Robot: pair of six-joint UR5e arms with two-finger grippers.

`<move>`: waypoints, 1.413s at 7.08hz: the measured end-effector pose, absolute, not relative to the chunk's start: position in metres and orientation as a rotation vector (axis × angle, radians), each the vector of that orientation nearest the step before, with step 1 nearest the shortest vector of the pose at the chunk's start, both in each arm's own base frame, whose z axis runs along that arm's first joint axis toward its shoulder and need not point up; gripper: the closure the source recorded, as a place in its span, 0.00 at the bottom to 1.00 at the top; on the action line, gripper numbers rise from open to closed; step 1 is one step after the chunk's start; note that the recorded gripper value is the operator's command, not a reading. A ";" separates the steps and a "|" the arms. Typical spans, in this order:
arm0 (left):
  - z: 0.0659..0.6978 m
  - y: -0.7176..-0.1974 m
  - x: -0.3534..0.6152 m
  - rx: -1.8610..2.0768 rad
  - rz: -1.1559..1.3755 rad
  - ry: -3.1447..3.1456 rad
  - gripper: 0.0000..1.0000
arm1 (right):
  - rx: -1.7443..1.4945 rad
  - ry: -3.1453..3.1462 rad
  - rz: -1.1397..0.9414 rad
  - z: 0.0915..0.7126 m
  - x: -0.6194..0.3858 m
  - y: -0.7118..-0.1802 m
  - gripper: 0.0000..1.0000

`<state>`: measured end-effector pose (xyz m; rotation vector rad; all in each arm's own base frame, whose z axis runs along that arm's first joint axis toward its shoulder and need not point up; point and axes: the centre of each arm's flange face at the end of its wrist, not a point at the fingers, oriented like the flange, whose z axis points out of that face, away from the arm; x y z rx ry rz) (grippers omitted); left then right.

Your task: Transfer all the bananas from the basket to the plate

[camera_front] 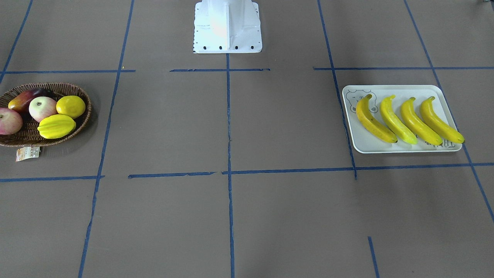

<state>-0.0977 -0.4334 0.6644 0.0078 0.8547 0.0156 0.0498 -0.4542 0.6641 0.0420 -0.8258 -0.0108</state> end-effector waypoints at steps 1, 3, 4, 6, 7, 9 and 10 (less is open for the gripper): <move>0.662 -0.434 -0.098 0.009 0.009 0.853 0.00 | 0.049 -0.825 0.011 0.665 0.060 -0.453 0.00; 0.659 -0.436 -0.098 0.004 -0.012 0.853 0.00 | 0.050 -0.836 0.077 0.653 0.086 -0.451 0.00; 0.658 -0.437 -0.098 0.003 -0.015 0.853 0.00 | 0.025 -0.840 0.103 0.641 0.092 -0.449 0.00; 0.656 -0.438 -0.097 0.003 -0.019 0.852 0.00 | -0.003 -0.842 0.122 0.633 0.095 -0.442 0.00; 0.655 -0.439 -0.097 0.002 -0.024 0.853 0.00 | -0.011 -0.841 0.126 0.636 0.095 -0.440 0.00; 0.650 -0.444 -0.097 0.008 -0.031 0.852 0.00 | -0.021 -0.840 0.130 0.641 0.095 -0.440 0.00; 0.647 -0.447 -0.098 0.011 -0.035 0.851 0.00 | -0.021 -0.840 0.131 0.642 0.095 -0.440 0.00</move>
